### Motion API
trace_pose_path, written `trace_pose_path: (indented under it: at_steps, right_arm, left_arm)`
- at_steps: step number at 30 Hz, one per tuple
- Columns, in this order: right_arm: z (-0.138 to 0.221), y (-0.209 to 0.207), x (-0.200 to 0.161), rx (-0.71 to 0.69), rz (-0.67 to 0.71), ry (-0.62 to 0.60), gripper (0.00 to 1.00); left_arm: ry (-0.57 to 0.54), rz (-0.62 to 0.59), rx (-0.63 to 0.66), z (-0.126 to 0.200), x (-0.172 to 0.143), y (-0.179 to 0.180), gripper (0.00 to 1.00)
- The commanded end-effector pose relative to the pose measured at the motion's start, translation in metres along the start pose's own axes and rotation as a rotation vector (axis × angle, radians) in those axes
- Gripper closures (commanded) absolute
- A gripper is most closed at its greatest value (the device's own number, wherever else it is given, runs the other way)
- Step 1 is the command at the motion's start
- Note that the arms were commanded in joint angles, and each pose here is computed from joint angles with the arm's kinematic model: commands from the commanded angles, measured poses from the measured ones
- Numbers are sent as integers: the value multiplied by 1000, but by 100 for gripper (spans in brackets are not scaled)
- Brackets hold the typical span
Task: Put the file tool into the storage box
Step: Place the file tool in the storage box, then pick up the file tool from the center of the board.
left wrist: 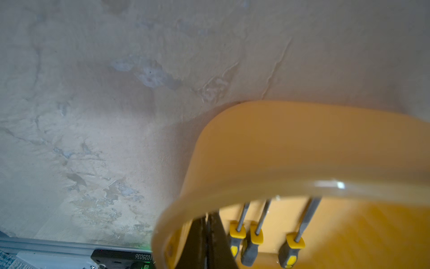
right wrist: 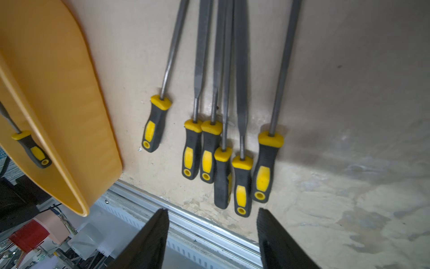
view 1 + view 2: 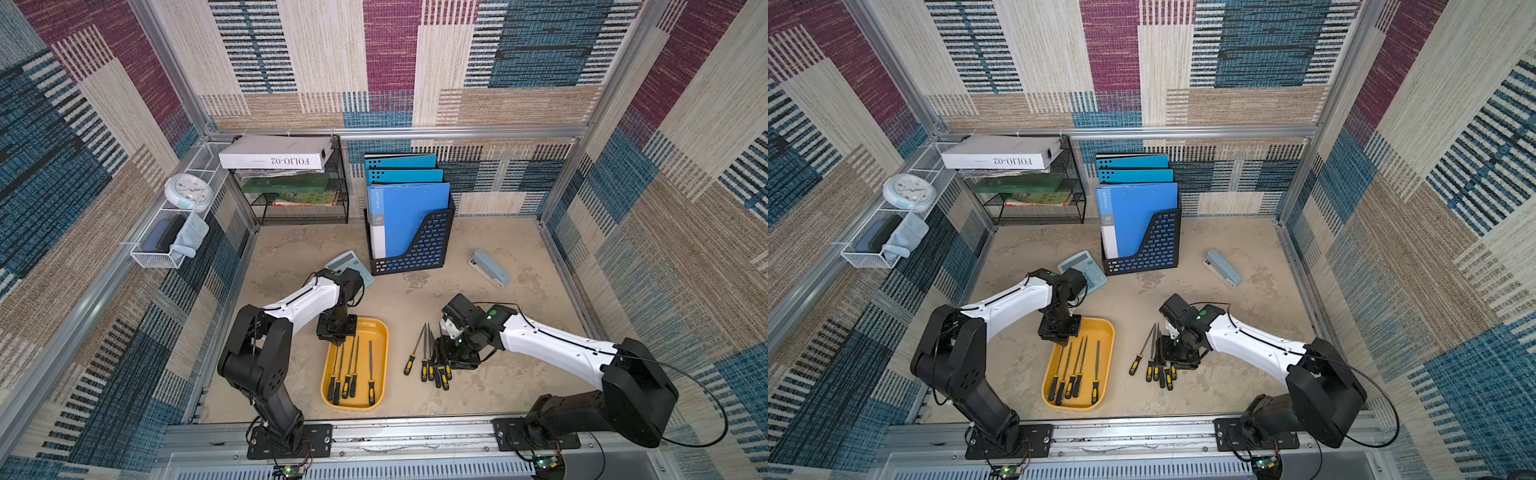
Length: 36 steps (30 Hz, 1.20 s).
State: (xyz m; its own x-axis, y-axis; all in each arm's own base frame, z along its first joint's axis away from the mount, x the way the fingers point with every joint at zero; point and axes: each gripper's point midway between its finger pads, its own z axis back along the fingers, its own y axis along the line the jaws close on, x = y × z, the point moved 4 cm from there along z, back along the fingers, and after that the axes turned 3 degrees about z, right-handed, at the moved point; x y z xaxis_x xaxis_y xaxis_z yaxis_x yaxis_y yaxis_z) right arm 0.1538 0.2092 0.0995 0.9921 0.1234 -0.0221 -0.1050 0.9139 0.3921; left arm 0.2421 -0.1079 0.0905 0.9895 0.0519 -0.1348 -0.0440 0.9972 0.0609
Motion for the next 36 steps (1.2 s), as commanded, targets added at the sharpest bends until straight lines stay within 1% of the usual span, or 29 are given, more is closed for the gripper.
trace_pose_path:
  at_steps: [1,8,11,15,18,24,33,36]
  right_arm:
    - [-4,-10,-4,-52,-15,13,38]
    - [-11,-20,-2,-121,-18,27,48]
    - [-13,-22,3,-155,-18,31,50]
    - [-17,-23,9,-177,-3,40,55]
    - [-24,-26,10,-197,5,61,61]
    - [-27,-38,8,-256,2,81,66]
    - [-33,-49,7,-290,3,95,76]
    - [-33,-48,11,-295,22,89,83]
  left_arm:
    - [8,6,18,-4,-1,1,92]
    - [-8,14,5,1,-1,0,69]
    - [-26,20,-10,6,-2,-1,65]
    - [-46,22,-38,16,-4,-2,64]
    - [-60,26,-51,26,-5,-3,64]
    - [-98,33,-95,48,-5,-6,64]
    - [-141,30,-141,72,2,-12,64]
    - [-147,23,-162,79,3,-16,64]
